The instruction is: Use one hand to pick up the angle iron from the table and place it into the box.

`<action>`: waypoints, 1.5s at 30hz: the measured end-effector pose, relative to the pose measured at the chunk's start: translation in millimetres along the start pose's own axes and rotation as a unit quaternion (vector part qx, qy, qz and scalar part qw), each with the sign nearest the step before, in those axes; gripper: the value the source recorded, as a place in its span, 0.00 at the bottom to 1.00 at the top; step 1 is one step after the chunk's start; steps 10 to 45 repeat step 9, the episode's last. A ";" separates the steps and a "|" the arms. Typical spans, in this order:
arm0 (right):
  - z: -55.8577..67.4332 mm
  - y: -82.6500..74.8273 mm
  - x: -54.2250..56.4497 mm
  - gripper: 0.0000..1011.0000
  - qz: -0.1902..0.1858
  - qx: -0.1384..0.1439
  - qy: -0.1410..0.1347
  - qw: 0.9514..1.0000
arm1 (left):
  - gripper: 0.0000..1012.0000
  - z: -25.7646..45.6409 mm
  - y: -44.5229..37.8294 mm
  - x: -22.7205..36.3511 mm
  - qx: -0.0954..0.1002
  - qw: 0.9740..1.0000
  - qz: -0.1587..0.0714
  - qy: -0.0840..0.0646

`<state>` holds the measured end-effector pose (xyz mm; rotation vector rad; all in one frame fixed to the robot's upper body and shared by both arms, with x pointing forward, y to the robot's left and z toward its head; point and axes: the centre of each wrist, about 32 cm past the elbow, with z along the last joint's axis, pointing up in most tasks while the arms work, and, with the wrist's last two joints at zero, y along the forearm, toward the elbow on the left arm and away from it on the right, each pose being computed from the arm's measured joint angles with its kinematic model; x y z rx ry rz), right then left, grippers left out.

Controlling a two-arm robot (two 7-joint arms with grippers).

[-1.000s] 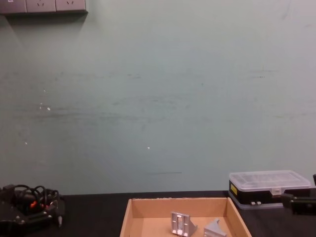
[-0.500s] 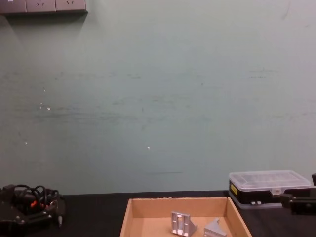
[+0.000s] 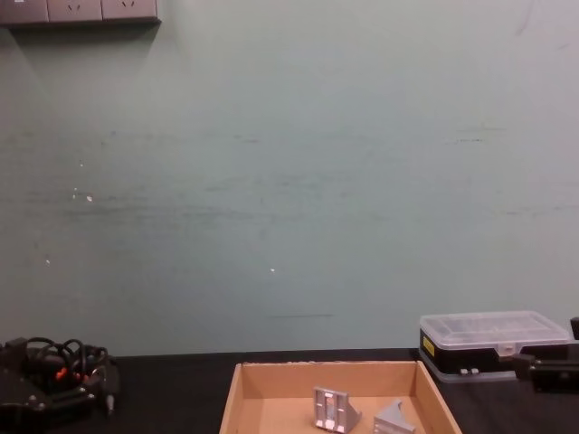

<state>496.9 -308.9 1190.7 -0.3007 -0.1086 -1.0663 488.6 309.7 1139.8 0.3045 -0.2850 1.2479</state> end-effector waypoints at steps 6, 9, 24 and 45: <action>0.0 0.0 0.0 0.99 0.000 0.000 0.000 1.000 | 0.99 0.0 0.0 0.0 0.000 1.000 0.000 0.000; 0.0 0.0 0.0 0.99 0.000 0.000 0.000 1.000 | 0.99 0.0 0.0 0.0 0.000 1.000 0.000 0.000; 0.0 0.0 0.0 0.99 0.000 0.000 0.000 1.000 | 0.99 0.0 0.0 0.0 0.000 1.000 0.000 0.000; 0.0 0.0 0.0 0.99 0.000 0.000 0.000 1.000 | 0.99 0.0 0.0 0.0 0.000 1.000 0.000 0.000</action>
